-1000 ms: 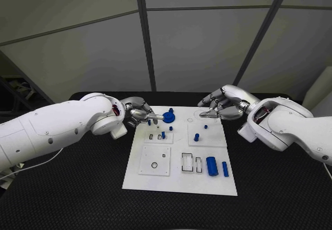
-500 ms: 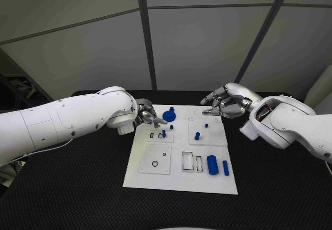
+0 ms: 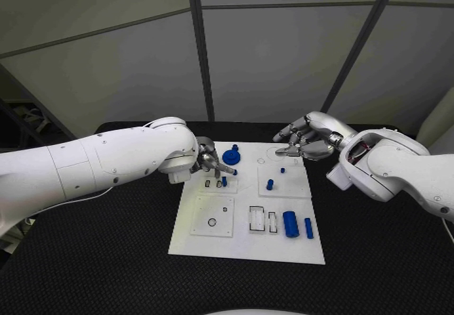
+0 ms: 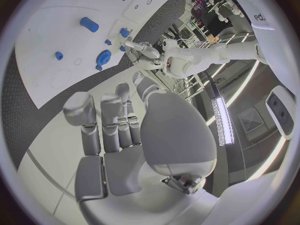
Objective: Assemble the parts on the task board
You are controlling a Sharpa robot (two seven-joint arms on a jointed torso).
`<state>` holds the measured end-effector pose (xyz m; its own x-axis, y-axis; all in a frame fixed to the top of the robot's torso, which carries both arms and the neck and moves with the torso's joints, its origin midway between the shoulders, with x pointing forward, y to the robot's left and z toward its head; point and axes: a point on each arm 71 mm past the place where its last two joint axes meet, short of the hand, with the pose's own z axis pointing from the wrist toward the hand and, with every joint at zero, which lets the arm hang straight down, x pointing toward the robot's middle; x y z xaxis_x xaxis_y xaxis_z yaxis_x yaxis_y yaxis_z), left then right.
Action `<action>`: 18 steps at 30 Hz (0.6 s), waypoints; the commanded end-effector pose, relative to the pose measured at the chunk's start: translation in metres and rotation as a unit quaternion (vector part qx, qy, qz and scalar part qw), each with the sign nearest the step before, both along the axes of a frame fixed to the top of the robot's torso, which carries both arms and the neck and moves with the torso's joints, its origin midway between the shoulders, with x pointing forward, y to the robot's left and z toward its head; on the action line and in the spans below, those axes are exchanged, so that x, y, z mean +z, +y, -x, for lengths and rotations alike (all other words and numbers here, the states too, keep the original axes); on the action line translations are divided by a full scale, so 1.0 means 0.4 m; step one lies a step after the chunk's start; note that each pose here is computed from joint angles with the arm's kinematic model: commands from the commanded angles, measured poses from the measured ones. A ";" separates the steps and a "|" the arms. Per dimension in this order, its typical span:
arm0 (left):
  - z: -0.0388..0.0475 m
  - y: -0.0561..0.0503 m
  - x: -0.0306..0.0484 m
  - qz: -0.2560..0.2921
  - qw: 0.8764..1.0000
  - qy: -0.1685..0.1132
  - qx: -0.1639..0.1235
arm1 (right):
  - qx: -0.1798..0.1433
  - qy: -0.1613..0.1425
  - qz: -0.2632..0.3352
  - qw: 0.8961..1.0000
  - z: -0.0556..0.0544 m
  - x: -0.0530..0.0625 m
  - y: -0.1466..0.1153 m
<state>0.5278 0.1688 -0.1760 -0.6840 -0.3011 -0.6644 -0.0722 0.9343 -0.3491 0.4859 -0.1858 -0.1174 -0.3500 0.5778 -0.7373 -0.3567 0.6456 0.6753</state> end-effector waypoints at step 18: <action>-0.004 -0.028 -0.003 -0.033 0.999 0.007 -0.016 | -0.004 -0.007 -0.001 1.000 -0.004 0.005 0.004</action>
<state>0.5293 0.1574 -0.1774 -0.6946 -0.2568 -0.6720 -0.0538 0.9500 -0.3075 0.4871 -0.1844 -0.1177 -0.3466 0.5785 -0.7383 -0.3537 0.6484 0.6741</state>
